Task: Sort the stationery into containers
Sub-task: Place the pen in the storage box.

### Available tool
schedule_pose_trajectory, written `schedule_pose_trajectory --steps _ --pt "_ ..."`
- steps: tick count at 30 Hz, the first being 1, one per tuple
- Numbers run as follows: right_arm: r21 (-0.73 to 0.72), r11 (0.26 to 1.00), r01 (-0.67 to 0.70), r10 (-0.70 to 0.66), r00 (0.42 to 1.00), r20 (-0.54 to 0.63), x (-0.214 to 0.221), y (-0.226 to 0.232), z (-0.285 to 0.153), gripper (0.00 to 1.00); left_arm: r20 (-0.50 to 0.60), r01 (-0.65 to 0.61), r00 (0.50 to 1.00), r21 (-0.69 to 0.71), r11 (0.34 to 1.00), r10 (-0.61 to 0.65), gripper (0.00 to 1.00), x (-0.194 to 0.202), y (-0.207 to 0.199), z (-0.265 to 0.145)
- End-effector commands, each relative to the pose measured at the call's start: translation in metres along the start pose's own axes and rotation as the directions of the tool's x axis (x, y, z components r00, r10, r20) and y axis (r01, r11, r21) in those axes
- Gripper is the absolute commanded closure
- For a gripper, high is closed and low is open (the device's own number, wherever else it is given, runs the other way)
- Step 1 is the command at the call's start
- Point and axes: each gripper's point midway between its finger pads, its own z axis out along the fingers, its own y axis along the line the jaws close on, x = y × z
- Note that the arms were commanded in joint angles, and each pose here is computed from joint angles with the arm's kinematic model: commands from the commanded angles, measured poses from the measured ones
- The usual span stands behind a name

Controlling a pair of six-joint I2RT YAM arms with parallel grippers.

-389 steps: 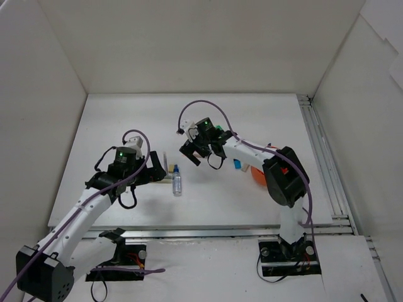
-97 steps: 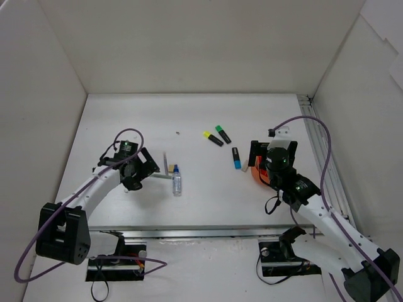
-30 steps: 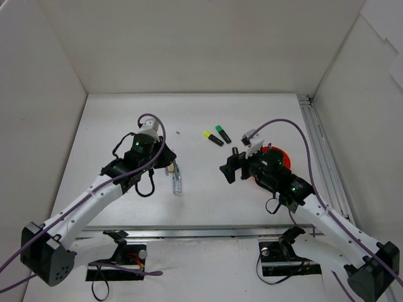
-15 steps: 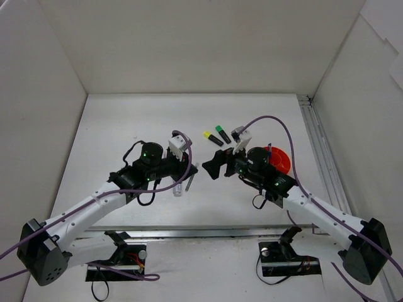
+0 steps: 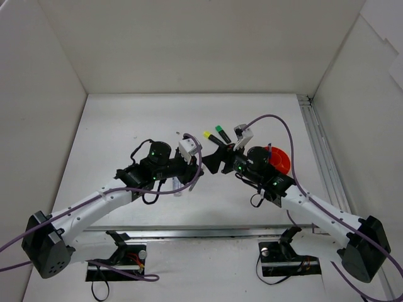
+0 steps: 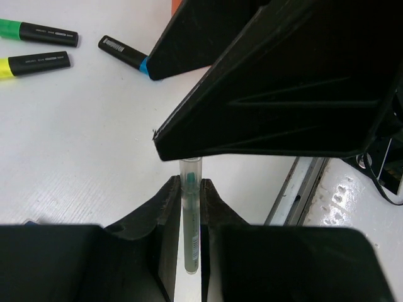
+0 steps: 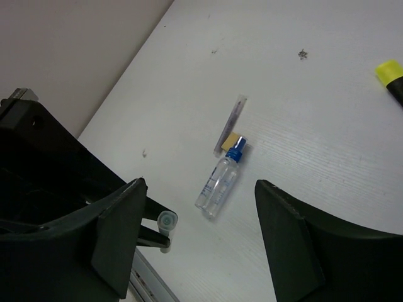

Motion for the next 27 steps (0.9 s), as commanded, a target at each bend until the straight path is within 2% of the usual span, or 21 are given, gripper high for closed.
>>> schedule_pose_trajectory --steps 1,5,10,14,16,21,23,27 --pt "-0.076 0.997 -0.031 0.035 0.998 0.061 -0.019 0.023 0.009 0.36 0.118 -0.057 0.991 0.002 0.998 0.056 1.0 -0.045 -0.005 -0.005" --pt "-0.061 0.997 -0.041 0.043 0.998 0.034 -0.012 0.021 0.013 0.5 0.126 -0.046 0.991 -0.022 0.999 0.049 1.0 -0.047 -0.001 -0.006" --pt "-0.065 0.997 -0.048 0.049 0.999 0.013 -0.006 0.023 0.018 0.52 0.148 -0.053 0.987 -0.02 0.998 0.055 1.0 -0.053 -0.002 -0.006" --pt "-0.086 0.995 -0.046 0.046 0.999 0.001 -0.004 0.03 0.021 0.77 0.146 -0.046 0.988 -0.019 0.999 0.048 1.0 -0.053 -0.001 -0.003" --pt "-0.097 0.994 -0.05 0.049 0.999 -0.015 -0.001 0.033 0.024 0.82 0.145 -0.04 0.989 -0.025 0.999 0.043 1.0 -0.053 0.0 -0.002" --pt "-0.091 0.994 -0.065 0.061 0.997 -0.047 0.006 0.034 0.027 0.81 0.157 -0.034 0.987 -0.037 0.999 0.04 1.0 -0.056 0.002 -0.002" --pt "-0.083 0.994 -0.064 0.06 0.997 -0.047 0.004 0.034 0.027 0.69 0.159 -0.031 0.987 -0.049 0.998 0.038 1.0 -0.057 0.004 -0.002" --pt "-0.044 0.997 -0.058 0.057 0.998 -0.021 -0.001 0.028 0.02 0.59 0.148 -0.015 0.989 -0.064 0.998 0.025 1.0 -0.053 0.007 -0.002"
